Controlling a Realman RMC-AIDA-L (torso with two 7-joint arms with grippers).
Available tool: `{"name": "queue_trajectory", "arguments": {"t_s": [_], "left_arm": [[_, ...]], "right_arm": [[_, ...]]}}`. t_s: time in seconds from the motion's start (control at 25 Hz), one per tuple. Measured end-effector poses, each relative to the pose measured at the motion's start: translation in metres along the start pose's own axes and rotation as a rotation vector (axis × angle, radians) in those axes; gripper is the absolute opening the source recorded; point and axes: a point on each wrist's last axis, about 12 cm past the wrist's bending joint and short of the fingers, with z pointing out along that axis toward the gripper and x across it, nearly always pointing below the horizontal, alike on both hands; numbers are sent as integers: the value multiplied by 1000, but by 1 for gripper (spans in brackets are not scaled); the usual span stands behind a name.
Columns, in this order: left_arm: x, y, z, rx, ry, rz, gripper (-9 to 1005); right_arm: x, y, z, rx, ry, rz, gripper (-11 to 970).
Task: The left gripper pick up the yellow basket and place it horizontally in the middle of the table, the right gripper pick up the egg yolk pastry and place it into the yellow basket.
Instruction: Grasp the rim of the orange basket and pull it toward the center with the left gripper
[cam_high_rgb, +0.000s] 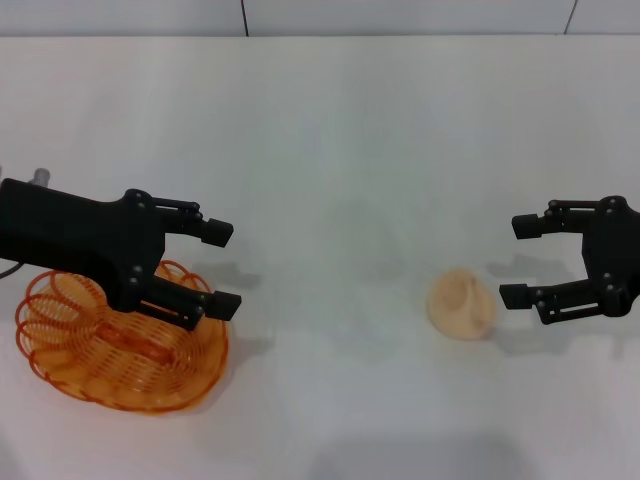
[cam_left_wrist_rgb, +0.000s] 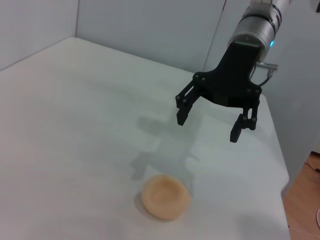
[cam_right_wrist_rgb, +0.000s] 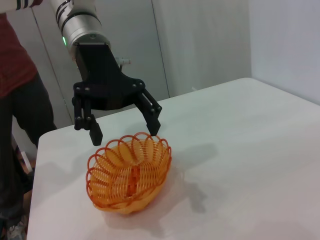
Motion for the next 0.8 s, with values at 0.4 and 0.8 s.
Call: {"name": "queue_trajectory", "arguments": {"t_s": [0.4, 0.8], "left_arm": [[0, 0, 1, -1, -1, -1, 890], [-10, 2, -5, -24, 13, -33, 889]], "right_arm": [[0, 0, 0, 1, -5, 4, 856], [-2, -1, 1, 2, -12, -1, 856]]}}
